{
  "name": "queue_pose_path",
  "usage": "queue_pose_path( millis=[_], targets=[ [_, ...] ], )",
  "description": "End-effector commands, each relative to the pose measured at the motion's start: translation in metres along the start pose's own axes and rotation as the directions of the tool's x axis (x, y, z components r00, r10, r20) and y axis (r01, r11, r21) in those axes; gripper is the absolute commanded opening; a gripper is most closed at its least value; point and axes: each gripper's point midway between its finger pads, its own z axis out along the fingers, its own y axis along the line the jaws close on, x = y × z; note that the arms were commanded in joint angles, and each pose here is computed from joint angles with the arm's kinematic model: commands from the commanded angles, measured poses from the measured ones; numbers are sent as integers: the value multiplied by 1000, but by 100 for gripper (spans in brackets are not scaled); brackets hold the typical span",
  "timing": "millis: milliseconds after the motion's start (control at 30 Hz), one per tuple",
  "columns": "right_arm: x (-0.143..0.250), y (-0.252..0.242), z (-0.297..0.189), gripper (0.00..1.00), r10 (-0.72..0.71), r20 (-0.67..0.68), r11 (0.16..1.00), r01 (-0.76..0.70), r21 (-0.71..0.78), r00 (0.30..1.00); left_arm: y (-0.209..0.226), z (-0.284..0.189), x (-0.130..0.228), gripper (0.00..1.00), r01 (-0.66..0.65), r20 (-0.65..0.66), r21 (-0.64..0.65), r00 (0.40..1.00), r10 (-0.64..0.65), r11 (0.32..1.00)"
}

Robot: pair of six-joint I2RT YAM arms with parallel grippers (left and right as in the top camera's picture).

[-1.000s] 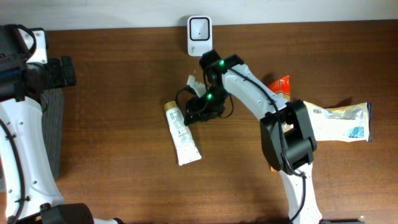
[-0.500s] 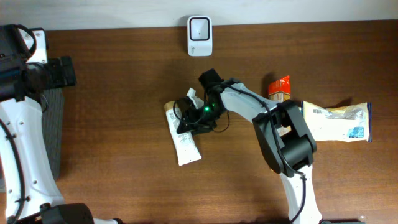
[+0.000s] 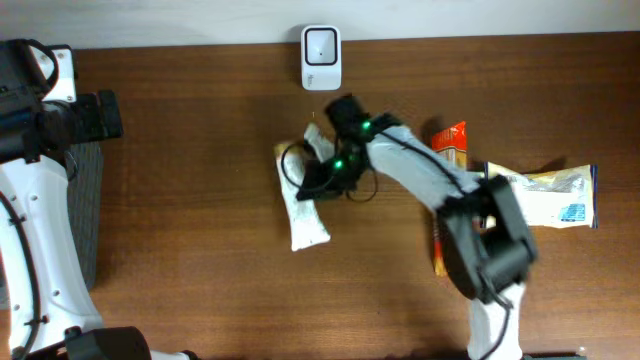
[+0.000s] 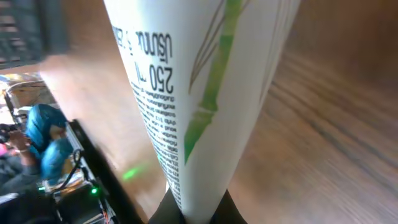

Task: Scan the item barcode
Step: 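Lift the white tube and hold it before the barcode scanner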

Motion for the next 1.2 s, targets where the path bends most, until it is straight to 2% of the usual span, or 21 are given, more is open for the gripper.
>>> queue_pose_path(
  millis=[0,133,400,467,600,667,733,800,867,1000,1100,1167],
  targets=[
    [-17,92,-106,4,-299,255,949,314,-20,920,0,-1,-3,99,8,7,0,1000,-8,1000],
    [-5,123,-180,4,-366,398,923,382,43,841,0,-1,-3,99,8,8,1,1000,-8,1000],
    [0,125,-194,4,-378,415,917,395,48,828,0,-1,-3,99,8,7,0,1000,-8,1000],
    [-11,110,-200,4,-317,437,948,291,128,842,0,-1,-3,99,8,7,0,1000,-8,1000],
    [-57,92,-240,4,-351,491,909,164,384,798,0,-1,-3,99,8,7,0,1000,-8,1000],
    [-92,73,-271,4,-437,505,785,41,618,744,0,-1,-3,99,8,8,1,1000,-8,1000],
    [-124,55,-286,4,-555,453,599,-44,800,697,0,-1,-3,99,8,7,0,1000,-8,1000],
    [-159,34,-290,4,-667,321,322,-129,938,673,0,-1,-3,99,8,8,1,1000,-8,1000],
    [-185,15,-277,4,-708,176,134,-115,984,684,0,-1,-3,99,8,8,1,1000,-8,1000],
    [-220,-37,-258,4,-682,-34,-163,-107,981,730,0,-1,-3,99,8,7,0,1000,-8,1000],
    [-243,-63,-235,4,-670,-198,-307,-24,951,716,0,-1,-3,99,8,7,0,1000,-8,1000],
    [-253,-69,-226,4,-682,-220,-334,-30,942,697,0,-1,-3,99,8,8,1,1000,-8,1000]
  ],
)
